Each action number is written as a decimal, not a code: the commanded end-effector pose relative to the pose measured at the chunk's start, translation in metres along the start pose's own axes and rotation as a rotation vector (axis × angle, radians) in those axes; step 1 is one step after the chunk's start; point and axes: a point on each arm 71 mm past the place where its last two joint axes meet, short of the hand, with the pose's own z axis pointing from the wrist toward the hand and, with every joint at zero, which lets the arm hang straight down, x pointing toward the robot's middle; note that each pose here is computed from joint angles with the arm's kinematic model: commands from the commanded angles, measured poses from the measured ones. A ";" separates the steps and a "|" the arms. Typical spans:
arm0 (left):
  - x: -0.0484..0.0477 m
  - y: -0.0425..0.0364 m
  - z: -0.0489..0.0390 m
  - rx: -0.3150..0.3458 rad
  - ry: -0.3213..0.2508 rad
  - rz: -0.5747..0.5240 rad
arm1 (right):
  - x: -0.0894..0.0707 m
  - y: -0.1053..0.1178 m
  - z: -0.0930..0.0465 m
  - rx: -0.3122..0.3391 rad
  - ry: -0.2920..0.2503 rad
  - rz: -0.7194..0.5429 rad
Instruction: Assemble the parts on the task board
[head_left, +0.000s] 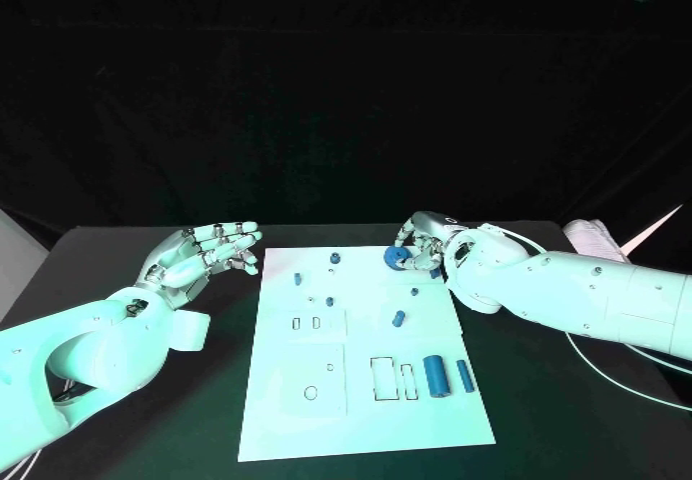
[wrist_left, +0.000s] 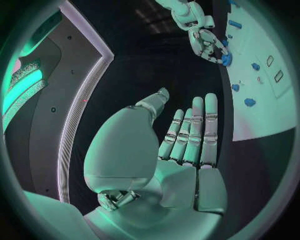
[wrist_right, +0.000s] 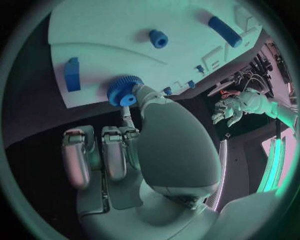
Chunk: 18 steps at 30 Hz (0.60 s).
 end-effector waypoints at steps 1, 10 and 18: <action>0.0025 -0.0010 0.0007 0.008 0.021 -0.006 | -0.007 0.017 -0.003 -0.096 -0.103 -0.041; 0.0058 -0.0005 0.0019 0.007 0.030 -0.010 | 0.000 0.067 -0.005 -0.219 -0.112 -0.033; 0.0086 0.0003 0.0035 0.006 0.036 -0.013 | 0.014 0.093 -0.001 -0.260 -0.090 -0.032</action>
